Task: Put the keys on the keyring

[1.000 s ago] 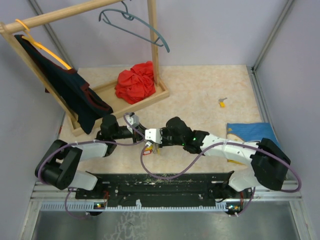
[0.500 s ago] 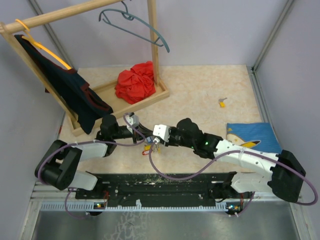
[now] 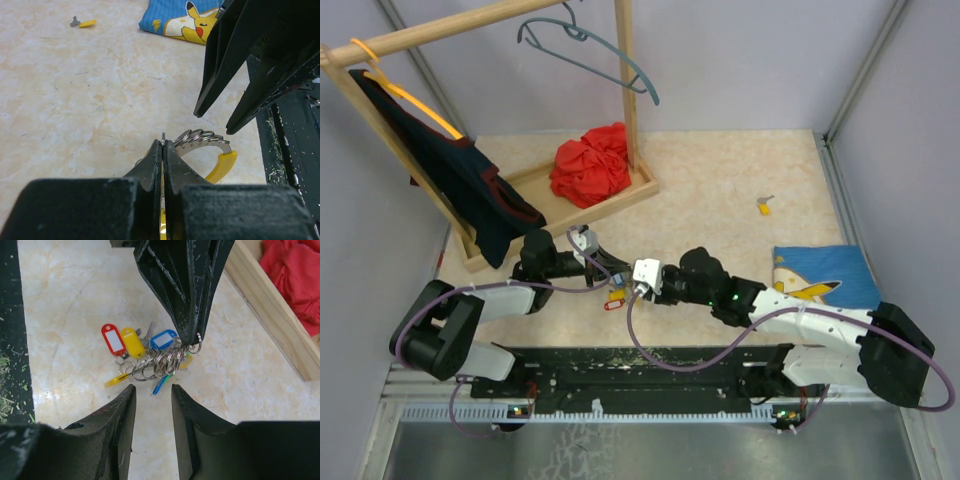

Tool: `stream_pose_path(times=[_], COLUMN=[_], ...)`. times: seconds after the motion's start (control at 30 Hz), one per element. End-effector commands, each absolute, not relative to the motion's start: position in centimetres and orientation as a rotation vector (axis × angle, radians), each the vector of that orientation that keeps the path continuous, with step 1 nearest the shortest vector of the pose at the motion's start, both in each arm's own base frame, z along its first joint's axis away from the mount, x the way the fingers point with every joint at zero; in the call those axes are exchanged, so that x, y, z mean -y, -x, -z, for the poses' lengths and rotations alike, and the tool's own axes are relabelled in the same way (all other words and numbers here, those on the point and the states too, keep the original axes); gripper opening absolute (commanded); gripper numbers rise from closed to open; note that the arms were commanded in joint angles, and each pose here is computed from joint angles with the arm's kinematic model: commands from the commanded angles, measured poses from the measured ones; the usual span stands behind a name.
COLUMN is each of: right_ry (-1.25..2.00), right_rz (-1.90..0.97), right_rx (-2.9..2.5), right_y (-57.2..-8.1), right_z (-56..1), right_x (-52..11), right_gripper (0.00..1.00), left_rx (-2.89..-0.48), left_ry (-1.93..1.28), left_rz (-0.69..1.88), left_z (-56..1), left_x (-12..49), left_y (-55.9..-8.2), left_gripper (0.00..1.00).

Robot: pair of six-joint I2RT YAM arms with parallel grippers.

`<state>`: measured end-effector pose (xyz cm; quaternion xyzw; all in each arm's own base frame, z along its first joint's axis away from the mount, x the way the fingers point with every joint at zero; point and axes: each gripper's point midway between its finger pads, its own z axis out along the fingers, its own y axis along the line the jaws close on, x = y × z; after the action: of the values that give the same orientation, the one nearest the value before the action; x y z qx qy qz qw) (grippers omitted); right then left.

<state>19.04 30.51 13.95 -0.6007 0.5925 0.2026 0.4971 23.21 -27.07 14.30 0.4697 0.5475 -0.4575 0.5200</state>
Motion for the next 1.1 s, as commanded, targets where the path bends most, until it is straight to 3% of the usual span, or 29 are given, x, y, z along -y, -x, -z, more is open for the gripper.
stream_pose_path(times=[0.0,0.47,0.6,0.73,1.07], right_ry=[1.378,1.399,1.390,1.366,1.302], right_rz=[-0.581,-0.553,-0.520,-0.490,-0.449], right_rx=[-1.316,-1.350,-1.356,-1.352,-1.344], right_y=[-18.7,-19.4,-19.9,-20.6,-21.4], right_z=[-17.1,-15.0,-15.1,-15.8,-17.2], right_x=[-32.3,-32.6,-32.3,-32.2,-31.8], right_gripper=[0.35,0.35,0.27,0.13,0.11], left_rx=[-1.253,-1.250,-1.249,-1.241,-1.245], left_ry=[-1.137,-1.142,-1.150,-1.162,-1.166], left_rz=[1.074,1.086,1.100,1.110,1.119], left_z=[-15.4,-15.4,-15.3,-15.3,-15.2], left_x=[27.0,27.1,27.1,27.2,27.3], left_y=[-23.2,-23.1,-22.9,-22.8,-22.8], left_gripper=[0.00,0.00,0.00,0.00,0.00])
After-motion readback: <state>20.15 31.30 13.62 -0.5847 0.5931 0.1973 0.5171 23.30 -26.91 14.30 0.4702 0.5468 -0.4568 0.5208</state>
